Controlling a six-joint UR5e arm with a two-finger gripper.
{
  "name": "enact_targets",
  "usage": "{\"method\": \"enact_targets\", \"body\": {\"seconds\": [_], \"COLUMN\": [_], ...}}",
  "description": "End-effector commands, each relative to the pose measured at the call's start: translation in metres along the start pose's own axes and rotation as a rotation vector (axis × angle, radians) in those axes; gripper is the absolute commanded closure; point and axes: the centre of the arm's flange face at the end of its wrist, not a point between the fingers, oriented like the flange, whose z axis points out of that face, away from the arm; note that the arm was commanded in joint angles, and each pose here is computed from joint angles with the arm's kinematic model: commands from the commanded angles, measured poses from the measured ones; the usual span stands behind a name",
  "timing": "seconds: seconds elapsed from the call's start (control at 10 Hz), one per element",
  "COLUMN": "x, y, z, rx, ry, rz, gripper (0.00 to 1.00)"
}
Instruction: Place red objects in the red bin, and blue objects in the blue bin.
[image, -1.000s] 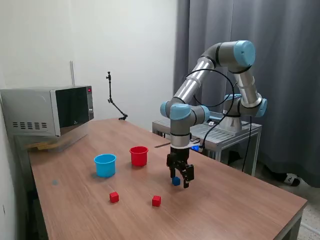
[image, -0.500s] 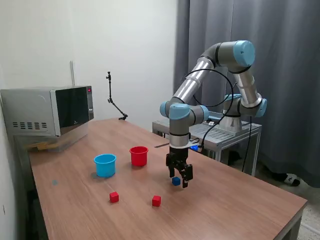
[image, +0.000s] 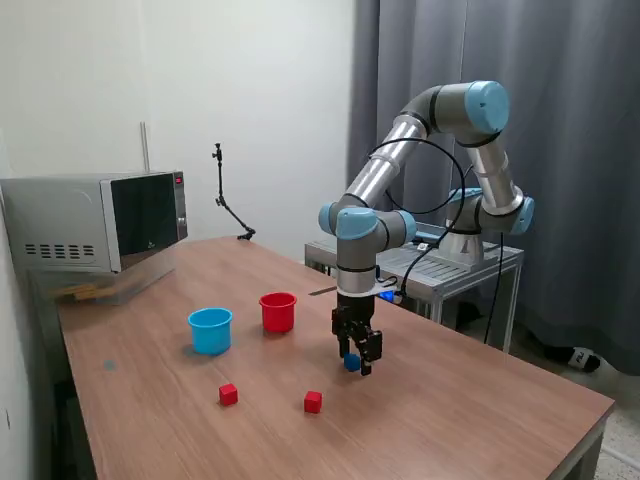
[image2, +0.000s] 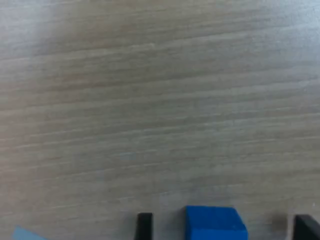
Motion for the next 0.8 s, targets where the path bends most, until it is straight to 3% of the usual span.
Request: {"method": "enact_targets", "body": {"seconds": [0.0, 0.4, 0.7], "x": [0.0005, 0.0026, 0.0018], "y": [0.0006, 0.0008, 0.0056], "z": [-0.0012, -0.0024, -0.0088], "rx": [-0.003, -0.006, -0.027], "ry": [0.000, -0.001, -0.029], "rz": [0.000, -0.003, -0.004], "gripper": [1.00, 1.00, 1.00]}}
